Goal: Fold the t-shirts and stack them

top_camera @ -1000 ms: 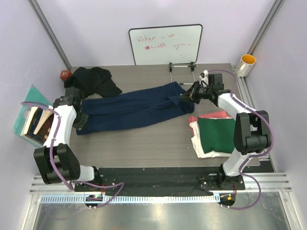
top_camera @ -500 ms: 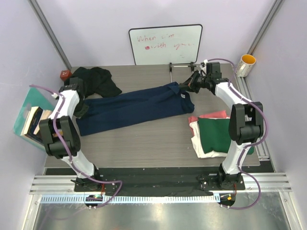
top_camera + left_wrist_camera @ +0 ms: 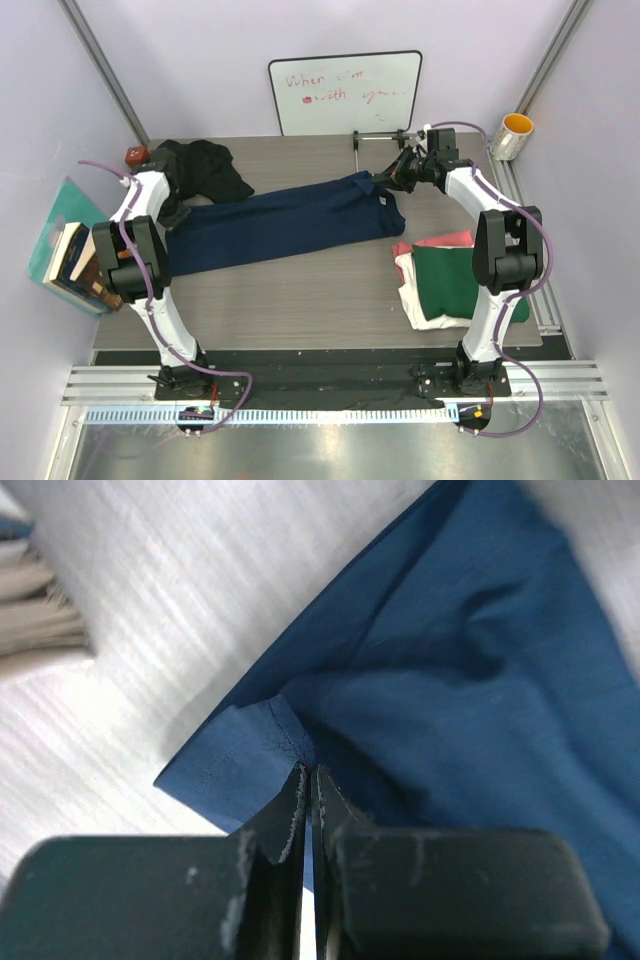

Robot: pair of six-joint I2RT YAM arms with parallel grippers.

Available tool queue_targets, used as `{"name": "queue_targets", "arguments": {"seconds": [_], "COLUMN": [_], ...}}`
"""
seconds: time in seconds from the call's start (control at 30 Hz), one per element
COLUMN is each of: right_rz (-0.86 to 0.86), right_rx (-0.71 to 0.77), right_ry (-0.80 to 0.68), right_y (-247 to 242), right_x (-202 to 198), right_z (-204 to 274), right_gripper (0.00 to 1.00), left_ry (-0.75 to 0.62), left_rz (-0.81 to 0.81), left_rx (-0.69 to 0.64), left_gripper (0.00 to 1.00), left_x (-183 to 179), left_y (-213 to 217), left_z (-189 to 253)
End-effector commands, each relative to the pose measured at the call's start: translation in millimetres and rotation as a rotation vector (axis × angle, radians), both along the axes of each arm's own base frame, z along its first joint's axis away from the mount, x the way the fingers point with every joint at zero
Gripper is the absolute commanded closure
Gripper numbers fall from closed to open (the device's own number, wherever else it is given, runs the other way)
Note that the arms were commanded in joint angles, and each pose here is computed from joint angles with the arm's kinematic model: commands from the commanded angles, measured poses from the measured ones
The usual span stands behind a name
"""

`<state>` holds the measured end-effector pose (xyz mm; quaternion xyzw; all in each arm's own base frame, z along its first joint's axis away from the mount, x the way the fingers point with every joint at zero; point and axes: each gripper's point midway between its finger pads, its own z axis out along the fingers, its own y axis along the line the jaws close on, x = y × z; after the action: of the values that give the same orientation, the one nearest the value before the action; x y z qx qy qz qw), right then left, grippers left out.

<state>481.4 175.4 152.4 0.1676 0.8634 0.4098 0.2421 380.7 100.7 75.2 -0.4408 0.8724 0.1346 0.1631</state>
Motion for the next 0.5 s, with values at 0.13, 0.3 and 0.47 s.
{"name": "queue_targets", "arguments": {"seconds": [0.13,0.3,0.47], "right_rz": [-0.008,-0.007,-0.007], "right_rx": [-0.009,-0.013,-0.017], "right_ry": [-0.075,-0.06,-0.039], "right_y": [-0.6,0.7,0.4], "right_x": [17.5,18.2,18.0], "right_z": [20.1,12.7,4.2], "right_gripper": [0.99,0.99,0.99], "left_ry": [-0.04,-0.019,0.009], "left_rz": [-0.034,-0.051,-0.068], "left_rx": [0.018,0.005,0.006], "left_gripper": [1.0,1.0,1.0], "left_x": [19.3,23.3,24.7], "left_y": [5.2,1.7,-0.4], "left_z": [11.7,3.4,-4.8]}}
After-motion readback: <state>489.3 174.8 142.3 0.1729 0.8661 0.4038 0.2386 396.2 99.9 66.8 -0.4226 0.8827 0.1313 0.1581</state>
